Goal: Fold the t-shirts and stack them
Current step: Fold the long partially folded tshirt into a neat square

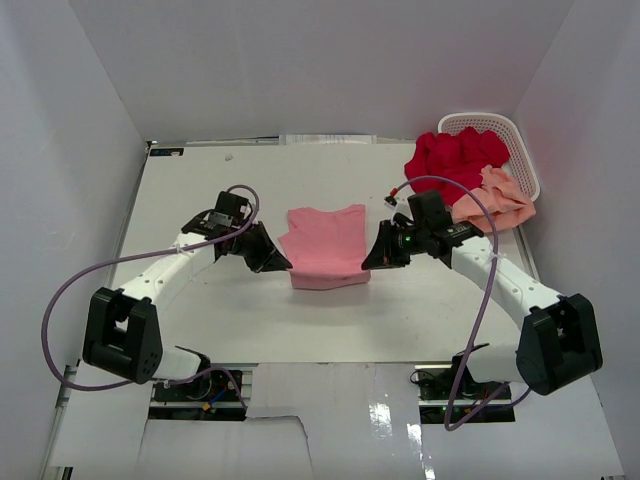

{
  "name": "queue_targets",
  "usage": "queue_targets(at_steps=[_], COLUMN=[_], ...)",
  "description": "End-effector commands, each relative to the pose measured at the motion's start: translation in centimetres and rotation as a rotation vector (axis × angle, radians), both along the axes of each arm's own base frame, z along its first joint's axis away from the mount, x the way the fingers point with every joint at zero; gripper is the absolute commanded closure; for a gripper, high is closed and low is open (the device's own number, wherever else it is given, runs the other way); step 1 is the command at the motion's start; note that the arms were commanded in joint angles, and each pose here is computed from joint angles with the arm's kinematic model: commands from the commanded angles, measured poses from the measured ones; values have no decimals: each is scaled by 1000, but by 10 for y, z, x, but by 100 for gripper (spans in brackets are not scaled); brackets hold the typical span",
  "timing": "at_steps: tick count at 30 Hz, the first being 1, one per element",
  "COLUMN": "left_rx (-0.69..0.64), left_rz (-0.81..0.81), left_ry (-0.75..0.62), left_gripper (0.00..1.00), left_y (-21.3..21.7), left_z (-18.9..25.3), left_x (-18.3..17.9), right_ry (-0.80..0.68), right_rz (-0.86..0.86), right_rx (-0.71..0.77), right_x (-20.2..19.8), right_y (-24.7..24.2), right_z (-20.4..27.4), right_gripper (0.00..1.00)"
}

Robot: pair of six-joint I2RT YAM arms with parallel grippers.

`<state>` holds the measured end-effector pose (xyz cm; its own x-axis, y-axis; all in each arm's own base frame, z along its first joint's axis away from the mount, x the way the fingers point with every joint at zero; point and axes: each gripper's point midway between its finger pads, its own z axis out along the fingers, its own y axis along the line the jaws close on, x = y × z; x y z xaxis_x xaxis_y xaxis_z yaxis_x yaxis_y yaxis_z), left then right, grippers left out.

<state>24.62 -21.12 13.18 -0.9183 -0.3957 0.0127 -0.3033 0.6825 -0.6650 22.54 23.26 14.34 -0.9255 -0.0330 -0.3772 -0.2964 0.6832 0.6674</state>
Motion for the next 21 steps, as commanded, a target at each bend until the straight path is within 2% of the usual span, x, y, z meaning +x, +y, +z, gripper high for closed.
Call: queue_targets(at_steps=[1, 11, 21], left_rx=[-37, -32, -17], left_rz=[-2, -14, -17], left_ry=[-57, -125, -135], left_gripper=[100, 100, 100], left_y=[2, -3, -8], left_z=[23, 39, 33], left_x=[22, 86, 117], right_ry=[-45, -58, -76], right_rz=[21, 28, 34], right_rx=[0, -4, -1], right_x=[14, 54, 86], right_y=[-1, 6, 13], right_z=[18, 19, 23], right_gripper=[92, 92, 92])
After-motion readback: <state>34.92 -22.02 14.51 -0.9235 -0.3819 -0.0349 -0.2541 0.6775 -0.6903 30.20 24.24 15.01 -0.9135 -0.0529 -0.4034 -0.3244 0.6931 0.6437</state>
